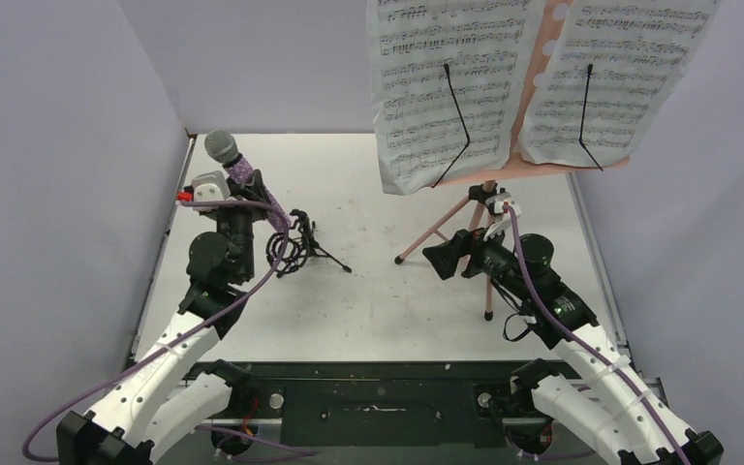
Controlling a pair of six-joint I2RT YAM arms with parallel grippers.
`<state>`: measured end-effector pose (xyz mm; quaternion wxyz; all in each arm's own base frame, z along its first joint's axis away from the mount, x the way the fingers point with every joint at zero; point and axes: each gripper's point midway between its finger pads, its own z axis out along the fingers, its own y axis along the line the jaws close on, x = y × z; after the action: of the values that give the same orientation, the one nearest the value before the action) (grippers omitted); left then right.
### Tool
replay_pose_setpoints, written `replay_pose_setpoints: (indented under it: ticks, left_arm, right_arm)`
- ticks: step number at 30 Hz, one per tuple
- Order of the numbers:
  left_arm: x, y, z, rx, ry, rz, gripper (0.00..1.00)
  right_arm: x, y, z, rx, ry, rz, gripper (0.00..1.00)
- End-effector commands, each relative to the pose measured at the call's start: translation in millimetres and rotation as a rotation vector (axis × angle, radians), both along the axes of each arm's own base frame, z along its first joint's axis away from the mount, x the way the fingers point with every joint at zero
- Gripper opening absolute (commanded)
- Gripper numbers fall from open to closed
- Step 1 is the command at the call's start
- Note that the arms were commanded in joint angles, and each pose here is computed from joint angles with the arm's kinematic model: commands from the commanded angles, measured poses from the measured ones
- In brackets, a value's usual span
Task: Set up the instrument practice props
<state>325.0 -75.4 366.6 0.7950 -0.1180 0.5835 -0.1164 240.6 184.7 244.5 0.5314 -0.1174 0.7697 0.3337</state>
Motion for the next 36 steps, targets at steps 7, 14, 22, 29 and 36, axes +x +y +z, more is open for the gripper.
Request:
replay_pose_setpoints:
  ticks: [7,14,22,29,36]
  left_arm:
    - [-20,96,-53,0.172,0.239,0.624,0.00]
    - [-19,77,-83,0.245,0.297,0.517,0.00]
    - [-23,18,-98,0.333,0.276,0.274,0.00]
    - [-24,-43,-81,0.339,0.219,0.040,0.00]
    - [-19,-78,-70,0.274,0.173,-0.070,0.00]
  right_arm:
    - [4,6,14,0.036,-0.053,0.015,0.90]
    - [5,7,12,0.036,-0.046,0.016,0.90]
    - [4,7,14,0.044,-0.051,0.018,0.90]
    - [2,4,16,0.031,-0.055,0.009,0.90]
    - [0,1,16,0.027,-0.059,0.003,0.90]
